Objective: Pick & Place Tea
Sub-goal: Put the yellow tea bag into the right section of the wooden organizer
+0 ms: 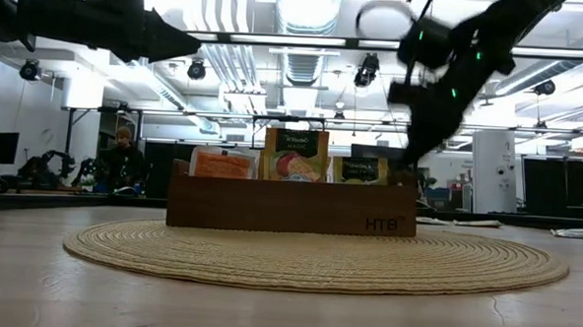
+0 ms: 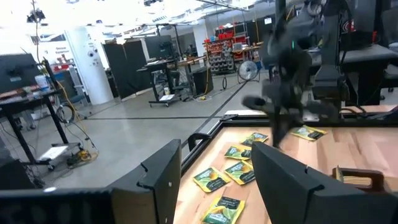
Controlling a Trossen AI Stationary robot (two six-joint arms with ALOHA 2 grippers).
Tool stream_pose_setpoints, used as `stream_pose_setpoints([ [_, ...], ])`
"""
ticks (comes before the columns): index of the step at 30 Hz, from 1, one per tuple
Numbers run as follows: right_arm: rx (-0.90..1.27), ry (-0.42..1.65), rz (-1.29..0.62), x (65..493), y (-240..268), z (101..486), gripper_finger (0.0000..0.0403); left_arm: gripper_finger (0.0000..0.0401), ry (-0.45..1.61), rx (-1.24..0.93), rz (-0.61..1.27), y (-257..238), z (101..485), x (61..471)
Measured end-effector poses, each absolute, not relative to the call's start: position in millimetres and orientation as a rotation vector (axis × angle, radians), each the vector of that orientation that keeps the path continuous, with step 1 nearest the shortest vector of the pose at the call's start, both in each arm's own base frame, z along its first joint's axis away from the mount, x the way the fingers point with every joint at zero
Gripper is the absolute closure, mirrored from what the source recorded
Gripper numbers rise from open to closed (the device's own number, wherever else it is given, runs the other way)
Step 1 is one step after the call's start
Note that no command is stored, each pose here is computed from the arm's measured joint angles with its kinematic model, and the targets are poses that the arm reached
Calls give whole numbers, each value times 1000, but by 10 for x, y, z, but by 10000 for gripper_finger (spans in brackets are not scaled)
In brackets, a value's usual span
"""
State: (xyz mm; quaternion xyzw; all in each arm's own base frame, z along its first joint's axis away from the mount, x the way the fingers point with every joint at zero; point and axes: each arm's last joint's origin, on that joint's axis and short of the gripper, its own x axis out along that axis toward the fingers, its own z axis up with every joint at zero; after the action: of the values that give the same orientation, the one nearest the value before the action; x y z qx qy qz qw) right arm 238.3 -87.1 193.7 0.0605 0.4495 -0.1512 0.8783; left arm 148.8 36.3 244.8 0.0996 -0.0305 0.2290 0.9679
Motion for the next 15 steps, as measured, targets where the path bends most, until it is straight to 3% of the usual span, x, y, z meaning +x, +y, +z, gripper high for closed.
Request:
stream_pose_setpoints([
  [3, 35, 840, -291, 2402, -832, 2142, 394, 211, -75, 152, 460, 362, 2458, 1489],
  [15, -622, 868, -495, 2734, -588, 2608, 394, 211, -124, -111, 385, 363, 2545, 1592],
])
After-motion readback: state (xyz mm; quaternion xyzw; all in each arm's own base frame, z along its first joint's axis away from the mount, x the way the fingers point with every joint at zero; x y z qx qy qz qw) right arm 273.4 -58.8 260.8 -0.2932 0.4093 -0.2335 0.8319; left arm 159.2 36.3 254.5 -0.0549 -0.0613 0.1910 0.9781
